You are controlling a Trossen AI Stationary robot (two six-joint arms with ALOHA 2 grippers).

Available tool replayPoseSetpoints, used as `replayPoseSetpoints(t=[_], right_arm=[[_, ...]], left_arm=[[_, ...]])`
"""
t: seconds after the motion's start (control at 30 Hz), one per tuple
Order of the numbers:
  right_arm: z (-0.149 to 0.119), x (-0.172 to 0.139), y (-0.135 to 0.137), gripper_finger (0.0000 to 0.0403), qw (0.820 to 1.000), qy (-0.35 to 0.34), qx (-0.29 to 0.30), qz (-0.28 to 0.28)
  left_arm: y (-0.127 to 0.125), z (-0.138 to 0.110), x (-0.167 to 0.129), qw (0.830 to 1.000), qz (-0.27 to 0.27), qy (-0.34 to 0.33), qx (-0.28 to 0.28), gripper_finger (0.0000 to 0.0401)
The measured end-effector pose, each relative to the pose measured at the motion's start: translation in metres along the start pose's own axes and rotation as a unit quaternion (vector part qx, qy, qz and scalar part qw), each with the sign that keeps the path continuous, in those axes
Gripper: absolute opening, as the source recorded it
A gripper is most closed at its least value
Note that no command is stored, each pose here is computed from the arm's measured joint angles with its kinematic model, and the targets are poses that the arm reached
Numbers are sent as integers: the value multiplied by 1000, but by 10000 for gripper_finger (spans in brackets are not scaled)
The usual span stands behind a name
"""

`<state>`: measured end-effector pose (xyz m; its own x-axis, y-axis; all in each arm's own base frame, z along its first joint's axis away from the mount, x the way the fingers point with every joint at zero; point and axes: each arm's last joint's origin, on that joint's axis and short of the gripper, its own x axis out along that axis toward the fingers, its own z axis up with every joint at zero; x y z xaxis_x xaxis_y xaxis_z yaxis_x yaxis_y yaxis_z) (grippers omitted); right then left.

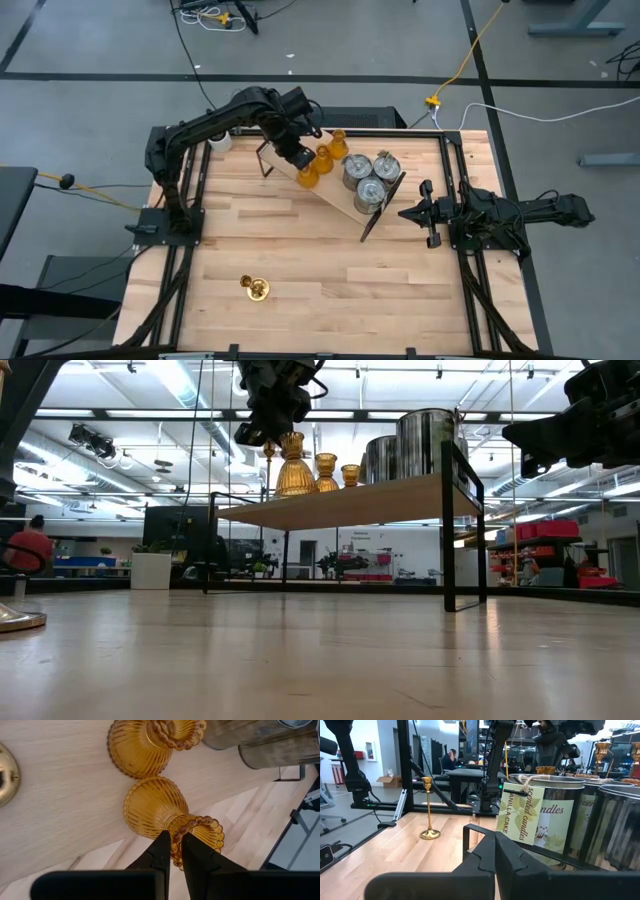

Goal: Pick & Place candle stick holders
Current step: Put the yellow candle holder on the shelf aligned with the other yellow candle holders

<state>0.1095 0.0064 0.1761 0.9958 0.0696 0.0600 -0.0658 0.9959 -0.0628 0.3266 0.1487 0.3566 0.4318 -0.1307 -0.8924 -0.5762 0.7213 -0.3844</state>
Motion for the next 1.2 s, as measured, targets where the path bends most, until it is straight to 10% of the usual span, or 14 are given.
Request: replayPoseSetpoints(t=[1.2], right_arm=[[0,0,0,3,1000,0,0,0]], left_arm=[[0,4,7,1000,-1,-2,9,58]])
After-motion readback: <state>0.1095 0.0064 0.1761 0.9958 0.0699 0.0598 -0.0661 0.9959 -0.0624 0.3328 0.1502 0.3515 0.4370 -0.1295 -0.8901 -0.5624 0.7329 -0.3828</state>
